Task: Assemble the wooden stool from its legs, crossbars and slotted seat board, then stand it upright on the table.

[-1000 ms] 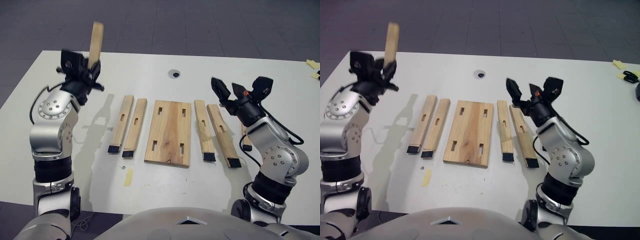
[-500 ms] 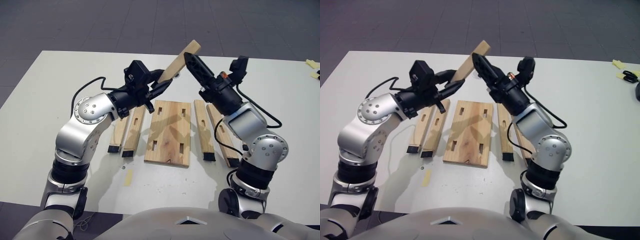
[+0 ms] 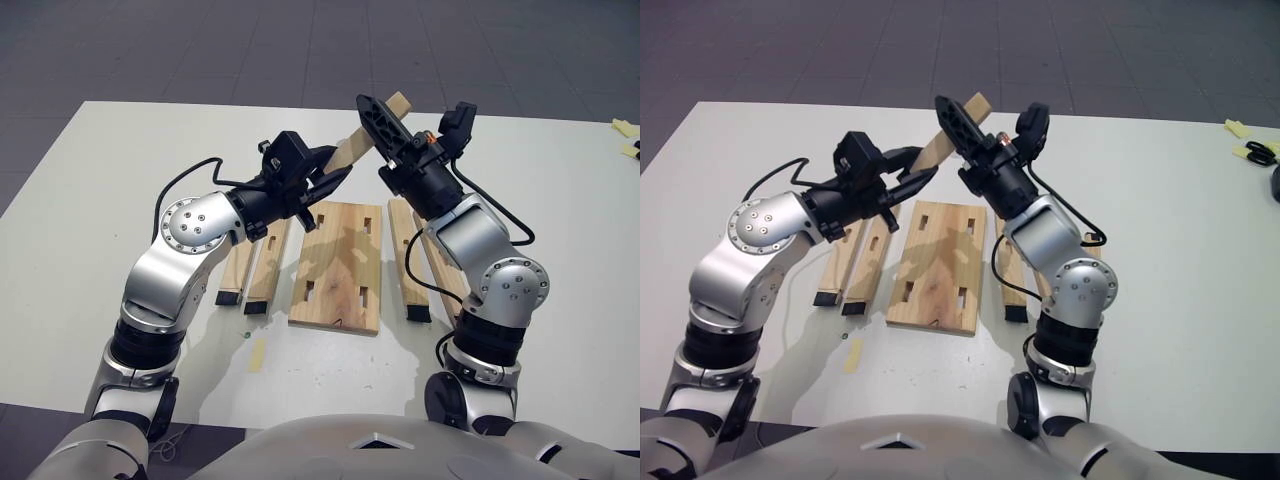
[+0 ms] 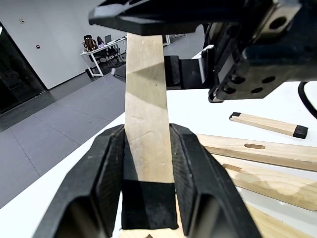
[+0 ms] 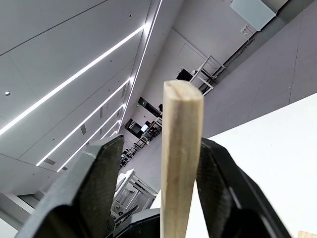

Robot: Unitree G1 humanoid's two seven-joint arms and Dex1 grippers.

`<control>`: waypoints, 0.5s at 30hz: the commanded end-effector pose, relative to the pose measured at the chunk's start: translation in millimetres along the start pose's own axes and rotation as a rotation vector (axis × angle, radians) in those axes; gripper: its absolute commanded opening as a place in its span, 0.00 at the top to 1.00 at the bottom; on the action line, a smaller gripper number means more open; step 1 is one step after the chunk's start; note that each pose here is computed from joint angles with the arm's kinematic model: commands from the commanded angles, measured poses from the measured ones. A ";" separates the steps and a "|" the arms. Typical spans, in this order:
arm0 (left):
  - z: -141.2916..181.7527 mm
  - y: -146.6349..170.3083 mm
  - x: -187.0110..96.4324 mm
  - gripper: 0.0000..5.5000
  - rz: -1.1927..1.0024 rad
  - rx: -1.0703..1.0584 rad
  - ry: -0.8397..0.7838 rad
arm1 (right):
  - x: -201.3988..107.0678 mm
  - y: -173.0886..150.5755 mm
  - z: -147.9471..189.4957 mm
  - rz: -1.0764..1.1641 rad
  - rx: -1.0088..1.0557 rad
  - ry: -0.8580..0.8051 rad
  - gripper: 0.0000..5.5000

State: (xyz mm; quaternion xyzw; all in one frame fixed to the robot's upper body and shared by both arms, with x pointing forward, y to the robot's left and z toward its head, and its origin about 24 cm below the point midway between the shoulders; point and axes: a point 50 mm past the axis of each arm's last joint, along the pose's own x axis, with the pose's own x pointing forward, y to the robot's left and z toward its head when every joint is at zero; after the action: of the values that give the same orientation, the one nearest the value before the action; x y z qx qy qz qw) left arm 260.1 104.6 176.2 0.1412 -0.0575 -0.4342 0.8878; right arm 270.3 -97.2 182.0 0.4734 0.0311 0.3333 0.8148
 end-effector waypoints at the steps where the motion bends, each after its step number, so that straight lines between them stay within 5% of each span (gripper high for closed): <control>1: -6.2 0.0 -1.7 0.76 0.006 0.005 0.028 | 0.1 2.3 3.3 0.010 -0.010 -0.010 0.69; 13: -10.7 -7.7 2.7 0.76 0.046 -0.001 0.012 | -4.9 -7.5 16.3 -0.026 -0.005 -0.062 0.92; 15: -11.6 -7.7 3.3 0.66 0.080 -0.016 0.007 | -8.9 -12.9 22.4 -0.064 -0.033 -0.075 0.92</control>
State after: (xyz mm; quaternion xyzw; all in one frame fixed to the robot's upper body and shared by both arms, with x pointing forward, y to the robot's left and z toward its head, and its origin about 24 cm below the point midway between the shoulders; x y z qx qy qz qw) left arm 257.5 97.7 168.7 0.1349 -0.0684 -0.4194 0.8951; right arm 275.1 -111.2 179.8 0.4756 0.0222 0.3112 0.8225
